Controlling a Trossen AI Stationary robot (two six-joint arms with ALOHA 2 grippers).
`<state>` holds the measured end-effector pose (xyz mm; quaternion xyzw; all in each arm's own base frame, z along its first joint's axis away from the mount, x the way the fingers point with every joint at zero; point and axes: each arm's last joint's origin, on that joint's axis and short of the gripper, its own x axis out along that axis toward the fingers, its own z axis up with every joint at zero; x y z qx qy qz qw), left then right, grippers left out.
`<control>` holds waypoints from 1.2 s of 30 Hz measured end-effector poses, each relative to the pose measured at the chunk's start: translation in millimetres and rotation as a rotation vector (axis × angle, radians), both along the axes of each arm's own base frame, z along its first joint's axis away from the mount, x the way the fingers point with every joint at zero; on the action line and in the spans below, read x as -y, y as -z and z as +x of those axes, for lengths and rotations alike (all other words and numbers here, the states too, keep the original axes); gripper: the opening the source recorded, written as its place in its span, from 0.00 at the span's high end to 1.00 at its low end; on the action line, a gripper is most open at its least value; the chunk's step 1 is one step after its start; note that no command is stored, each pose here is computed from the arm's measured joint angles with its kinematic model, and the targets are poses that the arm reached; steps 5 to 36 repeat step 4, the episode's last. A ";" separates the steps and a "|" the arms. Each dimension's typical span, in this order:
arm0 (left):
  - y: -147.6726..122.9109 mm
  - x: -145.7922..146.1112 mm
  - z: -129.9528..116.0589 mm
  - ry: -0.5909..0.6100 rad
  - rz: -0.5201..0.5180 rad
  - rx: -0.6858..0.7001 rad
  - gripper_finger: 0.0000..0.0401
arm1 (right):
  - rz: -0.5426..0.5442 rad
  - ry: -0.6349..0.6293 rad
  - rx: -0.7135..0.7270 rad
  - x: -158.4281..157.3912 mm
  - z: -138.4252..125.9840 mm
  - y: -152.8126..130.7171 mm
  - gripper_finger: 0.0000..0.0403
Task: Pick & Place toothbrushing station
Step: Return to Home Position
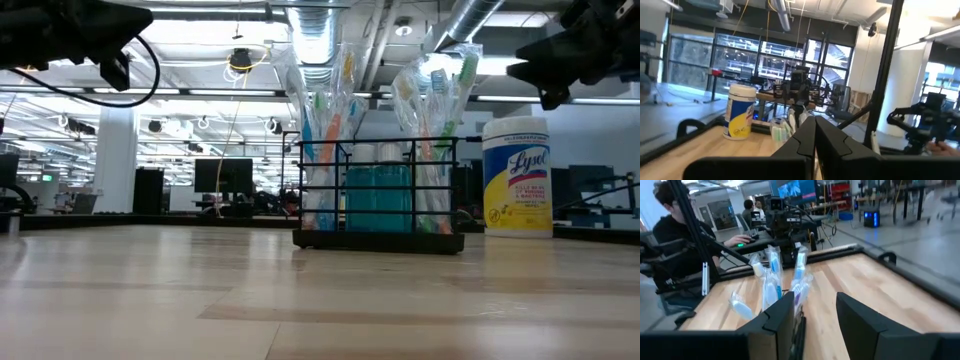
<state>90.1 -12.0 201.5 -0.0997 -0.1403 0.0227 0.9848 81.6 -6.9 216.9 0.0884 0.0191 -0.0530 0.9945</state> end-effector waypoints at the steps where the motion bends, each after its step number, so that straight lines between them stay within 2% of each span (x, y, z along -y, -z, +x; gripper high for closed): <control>1: 0.0 0.0 0.0 -0.004 0.015 -0.001 1.00 | -0.025 -0.001 0.006 -0.1 -1.0 -0.5 0.66; 4: 0.2 0.1 0.2 -0.003 0.014 -0.003 1.00 | -0.072 -0.003 0.031 -0.4 -4.6 -2.2 0.65; 36: 0.2 0.1 0.2 -0.003 0.014 -0.003 1.00 | -0.072 -0.003 0.031 -0.4 -4.6 -2.2 0.65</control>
